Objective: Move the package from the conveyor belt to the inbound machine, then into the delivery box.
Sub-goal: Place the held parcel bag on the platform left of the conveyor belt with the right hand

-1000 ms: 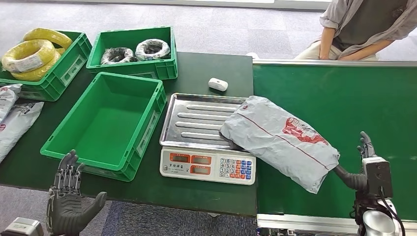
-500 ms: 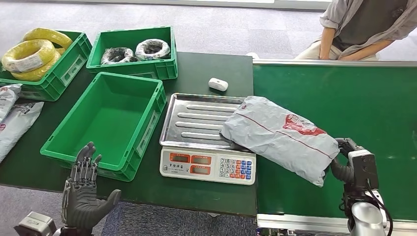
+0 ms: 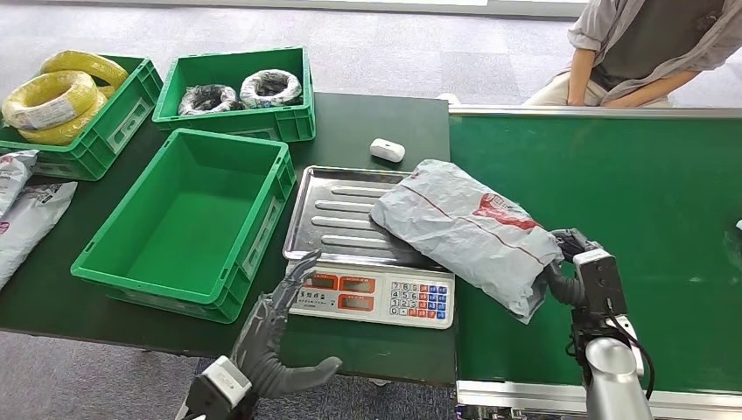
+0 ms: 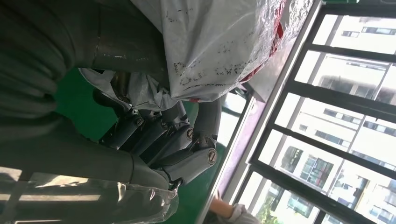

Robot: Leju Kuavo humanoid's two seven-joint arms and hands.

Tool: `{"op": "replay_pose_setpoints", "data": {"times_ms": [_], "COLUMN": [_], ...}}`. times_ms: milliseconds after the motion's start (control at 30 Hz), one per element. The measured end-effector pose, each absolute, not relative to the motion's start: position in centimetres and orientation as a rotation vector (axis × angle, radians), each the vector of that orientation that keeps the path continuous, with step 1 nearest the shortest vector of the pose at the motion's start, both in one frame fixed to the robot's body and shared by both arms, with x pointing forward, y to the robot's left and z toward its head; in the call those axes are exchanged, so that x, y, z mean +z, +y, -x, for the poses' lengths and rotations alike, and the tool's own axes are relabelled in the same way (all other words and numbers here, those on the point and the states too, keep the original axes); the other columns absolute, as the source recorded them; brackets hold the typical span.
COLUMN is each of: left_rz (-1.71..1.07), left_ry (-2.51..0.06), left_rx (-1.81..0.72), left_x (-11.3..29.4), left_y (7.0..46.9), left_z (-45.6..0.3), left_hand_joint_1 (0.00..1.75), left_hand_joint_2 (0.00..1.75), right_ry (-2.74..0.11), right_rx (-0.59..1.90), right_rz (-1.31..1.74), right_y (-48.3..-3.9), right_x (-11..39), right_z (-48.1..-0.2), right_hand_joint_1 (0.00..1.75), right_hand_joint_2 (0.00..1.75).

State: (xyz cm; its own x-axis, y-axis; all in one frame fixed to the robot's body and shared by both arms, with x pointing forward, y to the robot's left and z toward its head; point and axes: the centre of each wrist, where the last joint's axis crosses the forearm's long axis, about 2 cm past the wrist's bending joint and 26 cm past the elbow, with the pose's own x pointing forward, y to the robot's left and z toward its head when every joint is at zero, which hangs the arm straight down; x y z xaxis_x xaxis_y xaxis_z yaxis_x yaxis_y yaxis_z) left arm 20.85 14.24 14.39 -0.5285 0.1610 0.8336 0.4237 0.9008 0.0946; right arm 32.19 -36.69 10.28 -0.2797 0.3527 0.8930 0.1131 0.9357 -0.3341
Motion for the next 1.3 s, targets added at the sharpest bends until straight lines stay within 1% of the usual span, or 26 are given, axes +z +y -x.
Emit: {"op": "replay_pose_setpoints", "data": {"times_ms": [167, 333, 367, 467, 500, 667, 1000, 1167, 1300], "left_rz": [0.498, 0.547, 0.551, 0.557, 0.558, 0.541, 0.500, 0.402, 0.232], "left_ry": [-2.121, -2.129, -2.129, -2.126, -2.124, -2.110, -2.102, -2.063, -2.030], "left_rx": [-0.445, -0.471, -0.474, -0.487, -0.491, -0.522, -0.570, -0.610, -0.675], "left_x": [14.8, 15.5, 15.5, 15.7, 15.8, 16.1, 16.5, 16.5, 16.5], "left_y": [11.8, 10.5, 10.4, 10.2, 10.1, 10.0, 9.9, 10.2, 10.6], "left_z": [-21.9, -22.8, -22.9, -23.2, -23.3, -23.7, -24.6, -25.6, -26.9], "left_hand_joint_1": [0.00, 0.00, 0.00, 0.00, 0.00, 0.00, 0.00, 0.00, 0.00], "left_hand_joint_2": [1.75, 1.75, 1.75, 1.75, 1.75, 1.75, 1.75, 1.75, 1.75], "right_ry": [-1.885, -1.902, -1.905, -1.911, -1.910, -1.875, -1.841, -1.825, -1.837], "right_rx": [0.298, 0.393, 0.408, 0.453, 0.464, 0.492, 0.477, 0.472, 0.454], "right_rz": [0.238, 0.053, 0.025, -0.042, -0.055, -0.073, -0.022, 0.056, 0.117], "right_y": [-32.9, -26.6, -25.5, -22.6, -21.9, -20.4, -21.2, -23.3, -25.7], "right_x": [11.2, 12.6, 12.9, 14.0, 14.2, 14.6, 14.0, 13.2, 12.4], "right_z": [-34.4, -36.7, -37.0, -37.9, -38.0, -38.0, -36.6, -34.8, -32.0], "right_hand_joint_1": [1.75, 1.75, 1.59, 0.28, 0.00, 0.00, 0.00, 0.00, 0.00], "right_hand_joint_2": [1.75, 1.75, 1.75, 1.75, 1.75, 1.75, 1.75, 1.75, 1.75]}}
